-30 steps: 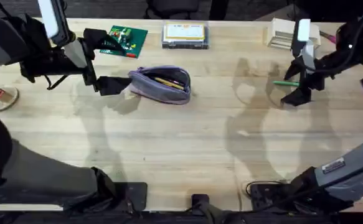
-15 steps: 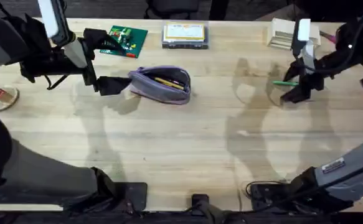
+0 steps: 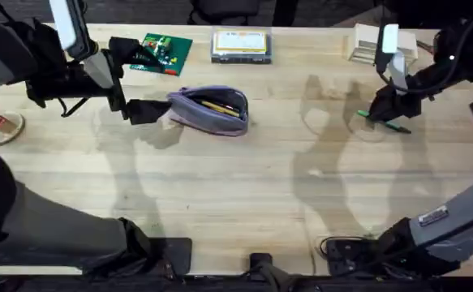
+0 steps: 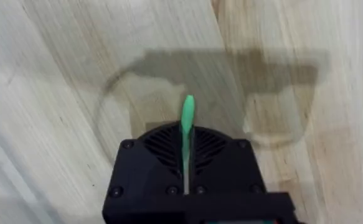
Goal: Unzip the bag, pick up the pens from the table one at a time and place them inside, then zip the bag closed.
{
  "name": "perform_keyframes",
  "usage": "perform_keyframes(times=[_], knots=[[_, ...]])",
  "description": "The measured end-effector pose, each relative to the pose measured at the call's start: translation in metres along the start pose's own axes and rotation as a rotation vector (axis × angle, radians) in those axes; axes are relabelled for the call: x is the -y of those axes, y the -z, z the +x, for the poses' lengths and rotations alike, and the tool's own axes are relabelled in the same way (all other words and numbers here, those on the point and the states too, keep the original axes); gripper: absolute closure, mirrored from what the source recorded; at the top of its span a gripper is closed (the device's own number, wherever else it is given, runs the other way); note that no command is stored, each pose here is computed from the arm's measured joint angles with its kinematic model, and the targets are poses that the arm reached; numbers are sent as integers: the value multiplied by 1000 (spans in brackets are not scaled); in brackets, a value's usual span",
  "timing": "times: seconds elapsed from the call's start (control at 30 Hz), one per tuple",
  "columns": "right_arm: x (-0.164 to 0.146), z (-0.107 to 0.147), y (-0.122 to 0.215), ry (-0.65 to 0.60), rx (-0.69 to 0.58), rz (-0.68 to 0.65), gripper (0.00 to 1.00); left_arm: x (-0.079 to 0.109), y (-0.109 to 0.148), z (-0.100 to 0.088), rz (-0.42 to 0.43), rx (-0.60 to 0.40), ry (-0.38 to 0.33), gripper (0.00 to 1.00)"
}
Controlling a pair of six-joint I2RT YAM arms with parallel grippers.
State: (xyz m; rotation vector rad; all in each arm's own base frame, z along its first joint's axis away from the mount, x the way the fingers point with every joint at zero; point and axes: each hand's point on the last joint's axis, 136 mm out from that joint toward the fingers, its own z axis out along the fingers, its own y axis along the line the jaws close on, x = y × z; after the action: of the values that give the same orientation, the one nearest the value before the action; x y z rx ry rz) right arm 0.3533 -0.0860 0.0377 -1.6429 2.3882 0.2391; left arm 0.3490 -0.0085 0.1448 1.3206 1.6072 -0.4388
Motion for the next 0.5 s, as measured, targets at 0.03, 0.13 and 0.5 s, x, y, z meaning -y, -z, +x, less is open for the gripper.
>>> perform_keyframes(times=[0.03, 0.13, 0.5], knots=[[0, -1, 0, 5, -6, 0, 968, 0, 0, 0, 0, 0, 0, 8], [-5, -4, 0, 22, -40, -23, 972, 0, 0, 0, 0, 0, 0, 8], [-35, -56, 14, 112, -134, -159, 970, 0, 0, 0, 0, 0, 0, 8]])
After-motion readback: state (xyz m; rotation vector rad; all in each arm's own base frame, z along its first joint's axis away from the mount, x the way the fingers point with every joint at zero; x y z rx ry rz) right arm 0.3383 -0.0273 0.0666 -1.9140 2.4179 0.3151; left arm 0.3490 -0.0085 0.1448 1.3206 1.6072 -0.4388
